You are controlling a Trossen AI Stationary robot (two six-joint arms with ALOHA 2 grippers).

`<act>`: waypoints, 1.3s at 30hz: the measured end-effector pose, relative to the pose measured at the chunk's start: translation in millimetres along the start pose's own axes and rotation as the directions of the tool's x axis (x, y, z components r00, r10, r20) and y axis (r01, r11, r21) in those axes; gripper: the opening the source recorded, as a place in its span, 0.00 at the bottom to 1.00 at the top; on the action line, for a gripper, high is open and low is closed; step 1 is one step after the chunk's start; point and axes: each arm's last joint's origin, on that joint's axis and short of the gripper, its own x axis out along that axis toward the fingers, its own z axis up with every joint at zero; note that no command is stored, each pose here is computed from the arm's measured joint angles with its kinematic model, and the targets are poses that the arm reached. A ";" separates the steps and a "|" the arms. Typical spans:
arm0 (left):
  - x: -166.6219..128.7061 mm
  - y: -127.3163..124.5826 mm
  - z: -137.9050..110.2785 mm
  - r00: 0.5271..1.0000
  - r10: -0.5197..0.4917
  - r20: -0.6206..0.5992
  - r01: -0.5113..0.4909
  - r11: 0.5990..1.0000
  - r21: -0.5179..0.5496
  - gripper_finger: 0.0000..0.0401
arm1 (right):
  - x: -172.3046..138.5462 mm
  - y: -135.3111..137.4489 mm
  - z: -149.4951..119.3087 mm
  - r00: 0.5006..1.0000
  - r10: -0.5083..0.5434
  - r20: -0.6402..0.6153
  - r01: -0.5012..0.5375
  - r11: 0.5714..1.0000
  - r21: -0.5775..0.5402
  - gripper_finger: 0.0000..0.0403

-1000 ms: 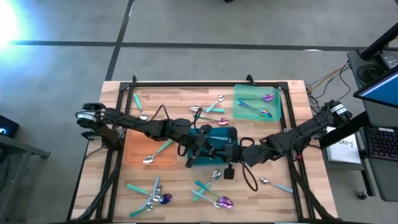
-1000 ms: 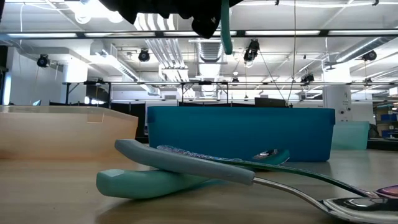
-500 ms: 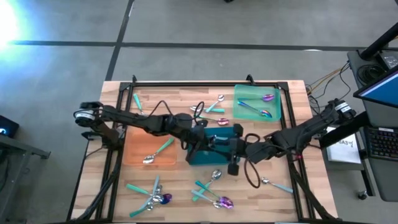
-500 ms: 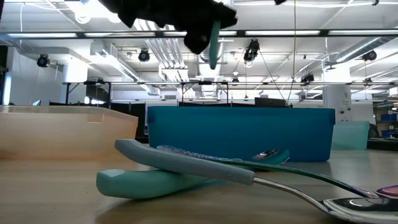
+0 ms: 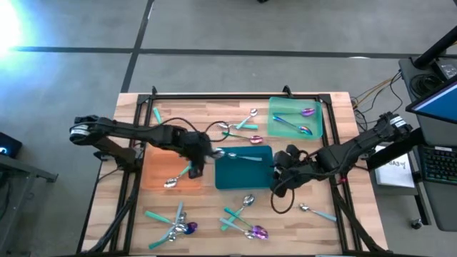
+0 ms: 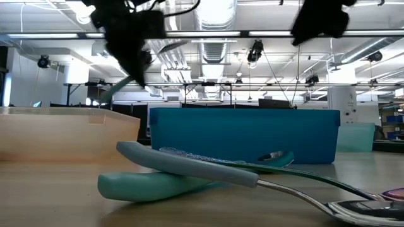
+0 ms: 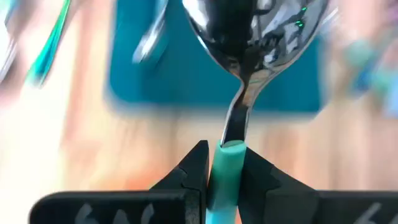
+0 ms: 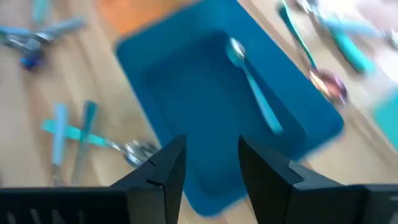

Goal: Sort silverware by color (type)
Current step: Put the light green spoon into the orange bin, then put the light blue spoon into the blue bin

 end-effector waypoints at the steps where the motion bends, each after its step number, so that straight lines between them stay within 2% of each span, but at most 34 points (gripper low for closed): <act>1: -2.4 1.5 -5.8 0.998 0.031 -0.049 -0.033 0.999 -0.024 0.08 | 1.7 -1.5 -2.8 1.000 -0.014 -0.026 0.015 1.000 0.017 0.33; 5: -7.9 5.1 -22.7 0.976 0.092 -0.198 -0.112 0.990 -0.092 0.08 | 3.8 -4.2 -9.2 0.993 -0.023 -0.114 0.033 0.996 0.084 0.31; 9: -3.2 6.3 -34.4 0.955 0.096 -0.281 -0.131 0.986 -0.107 0.08 | 9.3 -0.2 -14.3 0.974 0.044 -0.224 -0.010 0.988 0.151 0.31; 13: 8.7 8.6 -51.3 0.926 0.096 -0.365 -0.144 0.984 -0.105 0.08 | 15.0 5.5 -21.9 0.937 0.097 -0.335 -0.030 0.979 0.199 0.31; 18: 22.3 10.9 -66.4 0.899 0.103 -0.425 -0.173 0.977 -0.127 0.15 | 18.0 5.8 -34.9 0.857 0.097 -0.507 0.047 0.964 0.263 0.30; 23: 22.5 10.5 -65.2 0.902 0.093 -0.421 -0.172 0.973 -0.155 0.17 | 18.6 8.8 -49.8 0.718 0.119 -0.686 0.132 0.944 0.302 0.30; 28: 16.4 7.0 -55.6 0.920 0.039 -0.390 -0.117 0.977 -0.177 0.18 | 24.2 20.1 -65.4 0.671 0.090 -0.736 0.172 0.947 0.272 0.30; 36: 5.2 0.0 -37.8 0.949 0.013 -0.316 -0.067 0.985 -0.161 0.18 | 33.6 38.3 -101.9 0.510 0.019 -0.860 0.234 0.959 0.161 0.31; 39: 1.2 -2.0 -31.5 0.958 0.008 -0.287 -0.055 0.986 -0.158 0.18 | 37.2 41.4 -113.6 0.474 -0.030 -0.880 0.256 0.961 0.106 0.31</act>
